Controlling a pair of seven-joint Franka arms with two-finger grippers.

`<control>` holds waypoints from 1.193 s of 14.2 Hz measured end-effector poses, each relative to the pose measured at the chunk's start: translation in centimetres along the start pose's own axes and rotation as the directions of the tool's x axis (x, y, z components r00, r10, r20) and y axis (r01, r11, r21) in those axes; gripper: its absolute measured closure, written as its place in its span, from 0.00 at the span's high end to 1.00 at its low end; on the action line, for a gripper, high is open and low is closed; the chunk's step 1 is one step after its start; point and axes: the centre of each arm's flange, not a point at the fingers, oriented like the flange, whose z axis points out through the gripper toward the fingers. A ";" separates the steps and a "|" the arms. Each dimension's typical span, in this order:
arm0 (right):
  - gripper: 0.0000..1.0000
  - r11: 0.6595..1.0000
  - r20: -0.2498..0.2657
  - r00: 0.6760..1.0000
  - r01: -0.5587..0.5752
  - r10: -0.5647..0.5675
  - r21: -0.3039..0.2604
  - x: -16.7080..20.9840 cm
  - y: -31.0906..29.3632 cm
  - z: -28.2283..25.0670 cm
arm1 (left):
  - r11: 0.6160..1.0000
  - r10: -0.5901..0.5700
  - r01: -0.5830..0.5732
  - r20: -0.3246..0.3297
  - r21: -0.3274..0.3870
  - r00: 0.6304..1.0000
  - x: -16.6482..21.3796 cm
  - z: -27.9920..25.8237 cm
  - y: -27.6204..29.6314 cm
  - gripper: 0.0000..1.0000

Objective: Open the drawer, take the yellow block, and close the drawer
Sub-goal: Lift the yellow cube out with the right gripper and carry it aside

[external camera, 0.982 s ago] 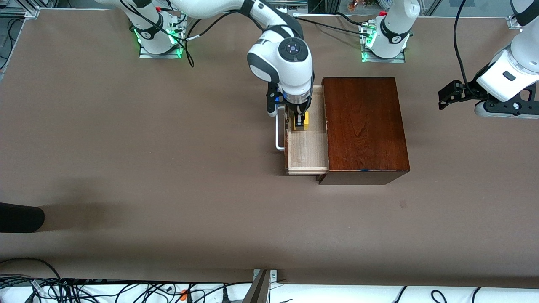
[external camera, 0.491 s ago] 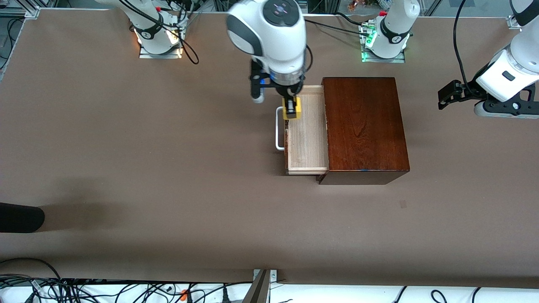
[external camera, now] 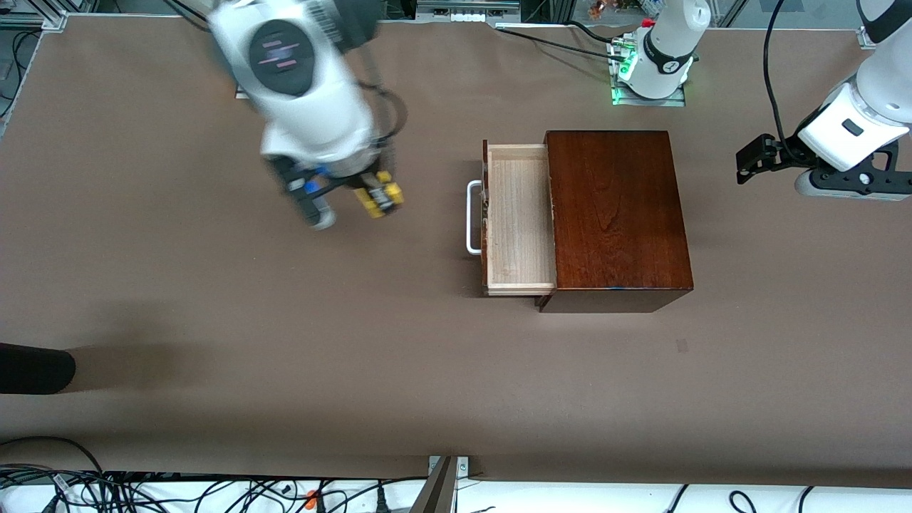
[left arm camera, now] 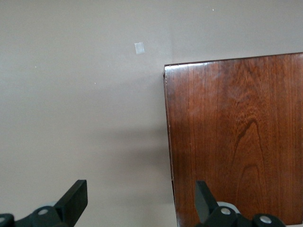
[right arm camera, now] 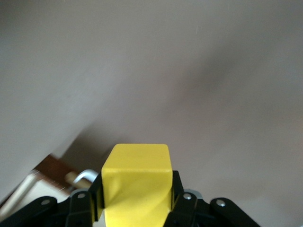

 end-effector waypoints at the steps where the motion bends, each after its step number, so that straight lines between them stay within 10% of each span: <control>1: 0.56 0.997 -0.003 0.997 0.075 -0.075 -0.018 2.7 1.9 -0.1 | 1.000 0.009 -0.009 0.006 0.001 1.000 -0.1 0.0 0.5 1.00; 10: 0.56 0.812 -0.003 0.812 0.583 -0.584 -0.040 20.0 19.2 7.2 | 0.963 0.261 -0.252 0.092 -0.100 0.961 -1.7 1.3 14.6 1.00; 14: 0.56 0.731 -0.067 0.728 0.682 -0.682 -0.035 22.6 22.7 16.3 | 0.865 0.487 -0.467 0.080 -0.185 0.870 1.0 5.0 21.3 1.00; 17: 0.56 0.713 -0.089 0.708 0.700 -0.701 -0.047 22.0 23.8 22.1 | 0.746 0.640 -0.635 -0.050 -0.202 0.767 2.6 8.3 28.7 1.00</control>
